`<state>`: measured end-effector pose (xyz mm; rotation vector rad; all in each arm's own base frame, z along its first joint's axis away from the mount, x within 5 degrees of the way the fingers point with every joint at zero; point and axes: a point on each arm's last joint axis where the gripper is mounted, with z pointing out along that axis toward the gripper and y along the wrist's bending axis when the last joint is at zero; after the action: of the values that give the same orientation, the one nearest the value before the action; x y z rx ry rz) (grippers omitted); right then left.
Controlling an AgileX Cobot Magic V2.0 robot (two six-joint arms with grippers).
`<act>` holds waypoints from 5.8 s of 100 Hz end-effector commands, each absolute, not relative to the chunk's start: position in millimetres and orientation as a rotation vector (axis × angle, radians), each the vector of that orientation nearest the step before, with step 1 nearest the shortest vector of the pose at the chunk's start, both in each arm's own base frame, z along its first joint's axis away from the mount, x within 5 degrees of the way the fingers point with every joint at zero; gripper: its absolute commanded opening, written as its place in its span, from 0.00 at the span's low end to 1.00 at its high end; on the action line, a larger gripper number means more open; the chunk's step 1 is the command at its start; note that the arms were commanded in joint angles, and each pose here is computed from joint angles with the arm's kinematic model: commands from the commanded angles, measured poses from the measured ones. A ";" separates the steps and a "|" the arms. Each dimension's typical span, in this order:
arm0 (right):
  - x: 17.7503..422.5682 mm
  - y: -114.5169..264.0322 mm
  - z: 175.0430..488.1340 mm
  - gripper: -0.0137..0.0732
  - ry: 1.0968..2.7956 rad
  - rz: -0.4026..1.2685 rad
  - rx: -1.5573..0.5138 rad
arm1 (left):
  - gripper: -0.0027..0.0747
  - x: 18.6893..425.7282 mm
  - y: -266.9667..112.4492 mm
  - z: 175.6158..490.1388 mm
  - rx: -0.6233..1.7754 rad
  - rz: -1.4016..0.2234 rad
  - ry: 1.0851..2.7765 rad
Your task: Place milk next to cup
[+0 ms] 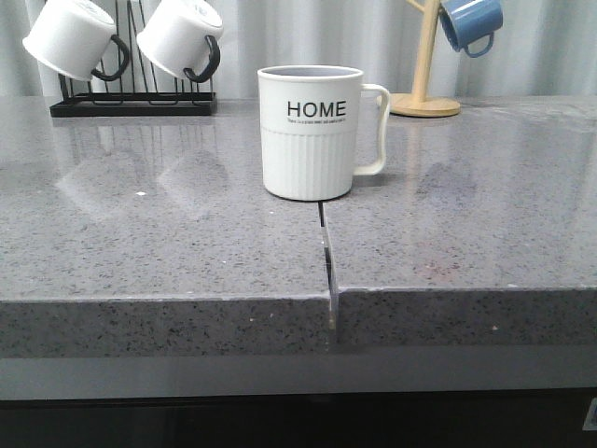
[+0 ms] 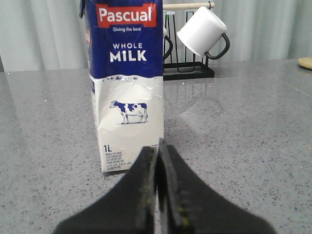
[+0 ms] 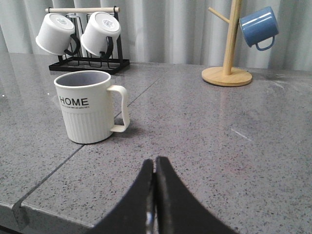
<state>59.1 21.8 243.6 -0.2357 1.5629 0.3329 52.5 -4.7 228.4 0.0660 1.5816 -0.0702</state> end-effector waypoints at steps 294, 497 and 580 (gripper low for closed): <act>58.3 22.1 257.7 0.11 1.484 0.350 -0.224 | 0.40 266.1 -137.0 332.4 0.243 -0.431 1.560; 58.2 22.3 258.5 0.11 1.475 0.352 -0.224 | 0.01 103.6 -23.1 358.6 0.210 -0.144 1.647; 58.2 22.3 258.5 0.11 1.475 0.352 -0.224 | 0.01 47.5 -3.4 260.6 0.096 -0.013 1.622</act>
<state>59.2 21.5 242.7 -0.2280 1.5738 0.3353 44.5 -3.5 256.8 0.1195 1.7579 -0.0068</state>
